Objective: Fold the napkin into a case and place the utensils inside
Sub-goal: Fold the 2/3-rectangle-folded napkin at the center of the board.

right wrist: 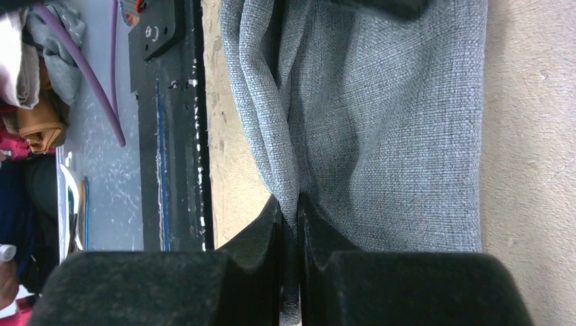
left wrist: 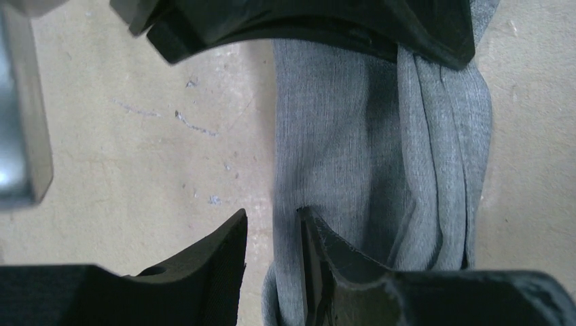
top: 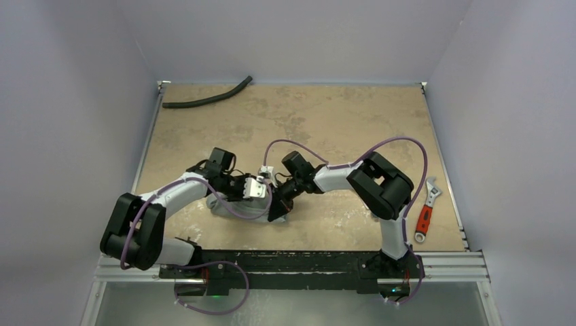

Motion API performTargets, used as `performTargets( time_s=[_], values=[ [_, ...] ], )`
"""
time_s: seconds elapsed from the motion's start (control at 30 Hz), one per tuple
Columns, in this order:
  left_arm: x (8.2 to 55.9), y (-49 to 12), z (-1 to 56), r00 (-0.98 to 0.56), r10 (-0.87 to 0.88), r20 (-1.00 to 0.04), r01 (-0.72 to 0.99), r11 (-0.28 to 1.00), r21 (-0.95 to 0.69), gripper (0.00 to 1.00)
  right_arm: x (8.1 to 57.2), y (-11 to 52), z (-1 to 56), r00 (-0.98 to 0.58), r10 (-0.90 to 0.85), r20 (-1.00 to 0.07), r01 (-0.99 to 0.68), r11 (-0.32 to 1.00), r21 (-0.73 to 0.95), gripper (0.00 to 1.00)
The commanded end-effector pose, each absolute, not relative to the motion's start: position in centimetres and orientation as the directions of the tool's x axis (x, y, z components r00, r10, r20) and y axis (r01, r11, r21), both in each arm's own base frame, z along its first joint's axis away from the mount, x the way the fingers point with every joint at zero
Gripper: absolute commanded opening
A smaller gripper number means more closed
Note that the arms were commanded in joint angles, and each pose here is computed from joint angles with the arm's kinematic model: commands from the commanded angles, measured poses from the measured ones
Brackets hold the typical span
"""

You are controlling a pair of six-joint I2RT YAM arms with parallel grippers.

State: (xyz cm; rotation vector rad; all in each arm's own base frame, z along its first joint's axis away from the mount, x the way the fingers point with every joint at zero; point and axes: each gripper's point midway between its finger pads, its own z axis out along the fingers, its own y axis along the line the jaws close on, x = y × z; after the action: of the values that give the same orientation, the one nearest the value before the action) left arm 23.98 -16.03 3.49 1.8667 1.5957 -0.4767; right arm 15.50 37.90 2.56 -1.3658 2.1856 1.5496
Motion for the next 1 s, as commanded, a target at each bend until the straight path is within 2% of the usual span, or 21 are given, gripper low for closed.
performTargets(
  time_s=[0.0,0.13,0.3,0.63,0.83,0.97],
  values=[
    [24.9,-17.7,3.4,0.261,0.720,-0.643,0.952,-0.083,0.293,0.32,14.9,37.4,2.3,-0.587,-0.616,-0.525,-0.700,0.061,0.712,0.00],
    [24.7,-18.8,3.5,0.269,0.708,-0.653,0.952,-0.092,0.292,0.29,14.7,37.4,2.5,-0.585,-0.622,-0.521,-0.697,0.056,0.715,0.00],
    [25.4,-19.9,5.0,0.256,0.679,-0.688,0.956,-0.073,0.284,0.19,14.7,37.3,2.5,-0.586,-0.625,-0.516,-0.694,0.059,0.717,0.00],
    [24.2,-20.3,3.3,0.302,0.683,-0.665,0.946,-0.128,0.299,0.21,14.8,37.6,2.7,-0.588,-0.618,-0.522,-0.693,0.051,0.720,0.00],
    [22.3,-19.1,1.3,0.433,0.699,-0.568,0.899,-0.292,0.327,0.20,15.0,38.0,3.9,-0.595,-0.615,-0.518,-0.679,0.039,0.733,0.00],
    [21.7,-18.6,0.8,0.481,0.695,-0.535,0.875,-0.346,0.338,0.20,15.3,38.4,4.6,-0.589,-0.610,-0.530,-0.686,0.032,0.727,0.00]
  ],
)
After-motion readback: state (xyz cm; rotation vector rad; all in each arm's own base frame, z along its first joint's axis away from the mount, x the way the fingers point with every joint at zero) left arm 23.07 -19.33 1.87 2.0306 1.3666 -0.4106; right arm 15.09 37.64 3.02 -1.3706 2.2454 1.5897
